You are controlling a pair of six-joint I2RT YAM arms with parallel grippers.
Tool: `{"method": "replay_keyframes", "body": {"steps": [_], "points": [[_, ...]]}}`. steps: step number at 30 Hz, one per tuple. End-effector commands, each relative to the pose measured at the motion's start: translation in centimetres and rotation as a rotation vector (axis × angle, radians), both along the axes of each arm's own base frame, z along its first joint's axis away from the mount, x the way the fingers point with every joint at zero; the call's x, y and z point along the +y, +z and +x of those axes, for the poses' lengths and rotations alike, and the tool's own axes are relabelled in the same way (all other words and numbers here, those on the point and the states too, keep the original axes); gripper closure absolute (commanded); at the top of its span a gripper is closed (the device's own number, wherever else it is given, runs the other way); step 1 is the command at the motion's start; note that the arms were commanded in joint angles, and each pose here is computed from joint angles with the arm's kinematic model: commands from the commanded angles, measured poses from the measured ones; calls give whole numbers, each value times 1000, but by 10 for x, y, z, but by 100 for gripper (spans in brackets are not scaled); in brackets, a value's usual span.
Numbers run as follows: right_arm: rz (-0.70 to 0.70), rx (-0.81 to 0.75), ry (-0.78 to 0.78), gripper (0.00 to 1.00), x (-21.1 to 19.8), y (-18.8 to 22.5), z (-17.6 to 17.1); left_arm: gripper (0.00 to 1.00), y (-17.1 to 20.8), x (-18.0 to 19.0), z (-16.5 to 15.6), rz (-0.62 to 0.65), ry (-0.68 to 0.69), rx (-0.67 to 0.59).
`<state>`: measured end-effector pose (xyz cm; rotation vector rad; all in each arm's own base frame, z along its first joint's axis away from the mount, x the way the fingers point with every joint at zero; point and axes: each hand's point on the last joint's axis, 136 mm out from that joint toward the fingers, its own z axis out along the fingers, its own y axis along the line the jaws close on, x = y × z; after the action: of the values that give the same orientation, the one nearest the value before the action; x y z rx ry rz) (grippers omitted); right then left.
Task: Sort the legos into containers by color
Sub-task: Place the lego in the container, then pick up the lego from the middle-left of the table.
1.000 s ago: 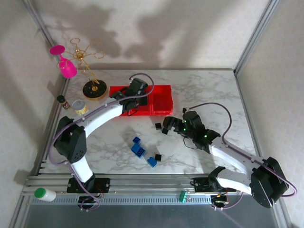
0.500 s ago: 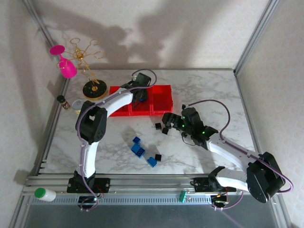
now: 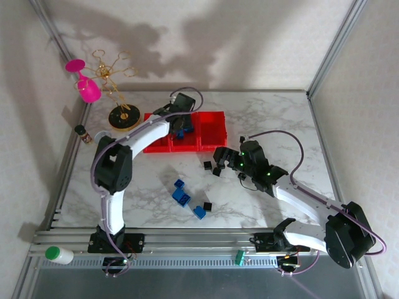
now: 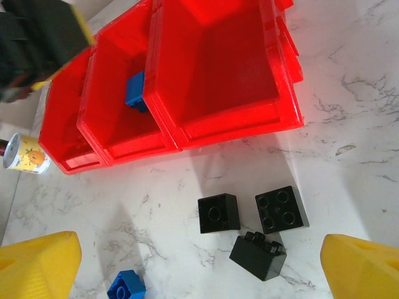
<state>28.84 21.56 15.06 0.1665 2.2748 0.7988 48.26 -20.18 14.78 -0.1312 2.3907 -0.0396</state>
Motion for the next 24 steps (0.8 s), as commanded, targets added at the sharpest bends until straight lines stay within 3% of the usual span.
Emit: {"method": "replay_keyframes", "body": {"steps": [1,14,24], "points": [[-13,-6,32,1,-2,0,-5,47,43,-1,-27,-62,-37,-59],[-86,32,147,1,9,-26,-30,44,20,5,-138,-130,-119,7],[-113,57,305,1,38,-52,-70,36,-46,-2,-213,-113,-188,197]]}}
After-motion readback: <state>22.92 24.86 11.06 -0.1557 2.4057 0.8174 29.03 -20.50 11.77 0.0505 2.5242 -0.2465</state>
